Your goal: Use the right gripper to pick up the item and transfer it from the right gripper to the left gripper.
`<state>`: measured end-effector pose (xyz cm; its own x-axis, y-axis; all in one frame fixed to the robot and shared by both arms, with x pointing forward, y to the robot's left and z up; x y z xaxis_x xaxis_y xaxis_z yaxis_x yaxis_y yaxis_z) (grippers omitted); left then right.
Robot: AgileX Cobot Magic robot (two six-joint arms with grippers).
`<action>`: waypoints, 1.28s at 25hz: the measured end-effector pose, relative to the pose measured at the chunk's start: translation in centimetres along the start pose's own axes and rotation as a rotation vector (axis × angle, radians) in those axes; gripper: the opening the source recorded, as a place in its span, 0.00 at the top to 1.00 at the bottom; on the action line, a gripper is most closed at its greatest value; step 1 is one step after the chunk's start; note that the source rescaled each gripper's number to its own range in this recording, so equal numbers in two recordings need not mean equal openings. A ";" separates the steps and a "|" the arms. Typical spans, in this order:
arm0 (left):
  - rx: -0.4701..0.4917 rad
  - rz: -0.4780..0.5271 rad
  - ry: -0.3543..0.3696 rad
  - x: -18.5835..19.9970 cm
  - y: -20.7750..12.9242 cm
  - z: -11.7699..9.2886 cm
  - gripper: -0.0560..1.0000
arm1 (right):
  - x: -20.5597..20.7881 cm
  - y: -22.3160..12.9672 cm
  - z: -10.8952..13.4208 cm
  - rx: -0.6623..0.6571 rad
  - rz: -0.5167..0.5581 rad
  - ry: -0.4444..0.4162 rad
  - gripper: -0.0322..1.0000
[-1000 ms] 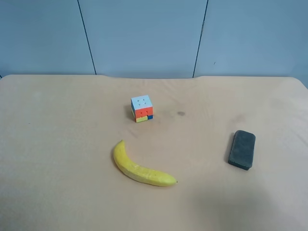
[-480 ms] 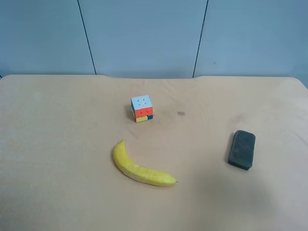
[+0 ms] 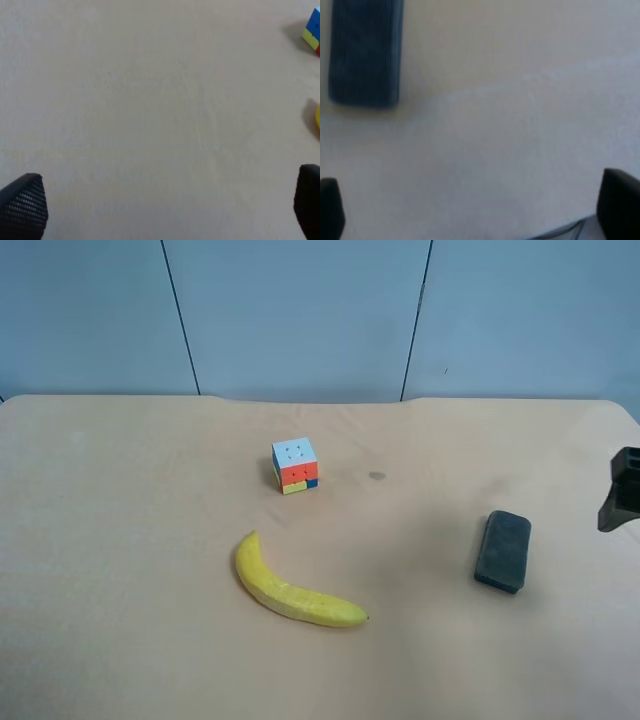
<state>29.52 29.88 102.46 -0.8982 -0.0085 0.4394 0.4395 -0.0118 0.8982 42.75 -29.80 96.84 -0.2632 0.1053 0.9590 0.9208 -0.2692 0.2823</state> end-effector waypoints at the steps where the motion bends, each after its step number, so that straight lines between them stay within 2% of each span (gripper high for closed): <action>1: 0.000 0.000 0.000 0.0 0.0 0.0 0.00 | -0.7 0.4 0.3 -0.006 0.019 -0.006 0.00; 13: 0.000 0.000 0.000 0.0 0.0 0.0 0.00 | -7.3 2.4 4.1 -0.087 0.147 0.062 0.00; 20: 0.000 0.000 0.000 0.0 0.0 0.0 0.00 | -10.2 2.7 4.9 -0.122 0.179 0.056 0.00; 32: 0.000 0.000 0.000 0.0 0.0 0.0 0.00 | -13.1 2.0 6.3 -0.147 0.258 0.098 0.00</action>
<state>29.52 29.88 102.46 -0.8982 -0.0085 0.4394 0.4395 -0.0118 0.8982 49.88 -25.64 84.73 -0.0591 -0.0751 0.9954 0.9112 -0.4113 0.0231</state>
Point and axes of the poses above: a point on each arm's last joint axis where the gripper is mounted, x pointing back along that axis away from the gripper, z along the wrist's bending axis when the last joint is at zero, y = z × x, the point moved 7 cm from there along -x, pointing out along that axis toward the gripper, and after that the axes turned 2 degrees about x, right-handed, at the moved point
